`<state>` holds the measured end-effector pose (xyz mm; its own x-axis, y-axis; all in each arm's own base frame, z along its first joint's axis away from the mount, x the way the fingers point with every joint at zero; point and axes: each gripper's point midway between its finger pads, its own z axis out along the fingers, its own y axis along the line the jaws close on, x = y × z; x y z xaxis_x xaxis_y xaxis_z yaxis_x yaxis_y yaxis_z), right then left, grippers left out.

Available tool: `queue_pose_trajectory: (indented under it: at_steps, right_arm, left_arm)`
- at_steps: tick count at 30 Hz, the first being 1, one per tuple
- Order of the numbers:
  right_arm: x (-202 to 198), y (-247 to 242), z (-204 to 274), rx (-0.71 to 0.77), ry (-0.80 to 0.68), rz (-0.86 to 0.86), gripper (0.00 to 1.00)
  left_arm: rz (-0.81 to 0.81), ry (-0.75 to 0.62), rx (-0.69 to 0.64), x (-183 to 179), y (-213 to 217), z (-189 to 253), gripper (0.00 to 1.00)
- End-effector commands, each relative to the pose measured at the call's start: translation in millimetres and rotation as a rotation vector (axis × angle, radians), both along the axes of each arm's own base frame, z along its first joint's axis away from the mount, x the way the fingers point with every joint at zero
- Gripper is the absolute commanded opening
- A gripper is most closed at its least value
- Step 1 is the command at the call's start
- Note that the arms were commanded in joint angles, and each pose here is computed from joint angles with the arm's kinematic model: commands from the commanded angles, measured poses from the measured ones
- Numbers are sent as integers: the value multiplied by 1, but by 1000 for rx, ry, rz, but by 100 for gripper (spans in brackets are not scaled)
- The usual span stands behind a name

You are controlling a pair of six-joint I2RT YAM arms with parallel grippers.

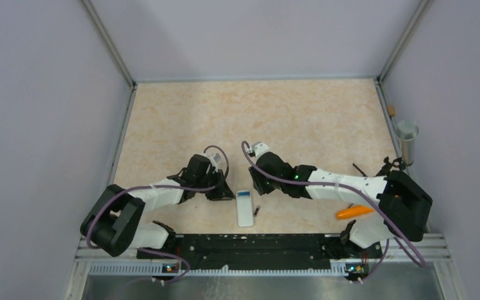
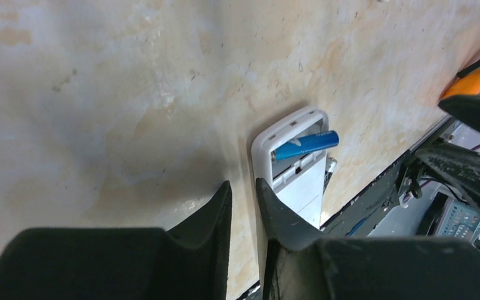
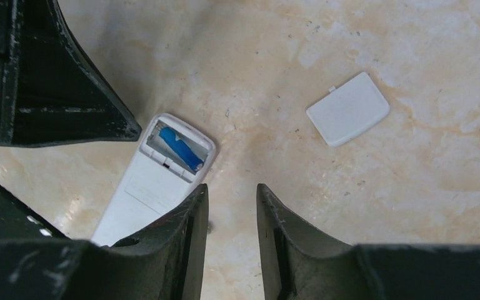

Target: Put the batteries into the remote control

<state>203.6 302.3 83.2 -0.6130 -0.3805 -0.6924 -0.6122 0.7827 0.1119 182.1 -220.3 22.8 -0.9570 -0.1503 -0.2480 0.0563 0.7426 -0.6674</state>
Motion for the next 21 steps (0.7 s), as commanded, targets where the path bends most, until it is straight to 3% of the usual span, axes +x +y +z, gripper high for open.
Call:
queue_pose_trajectory:
  at_steps: [1, 11, 21]
  right_arm:
    - [12, 12, 23, 159, 19, -159, 31]
    - [7, 22, 6, 242, 153, -253, 25]
    - [-6, 27, -20, 219, 278, -282, 22]
  left_arm:
    - [33, -30, 39, 16, 2, -7, 21]
    - [27, -9, 50, 14, 2, -15, 17]
    - [22, -8, 46, 10, 3, -15, 15]
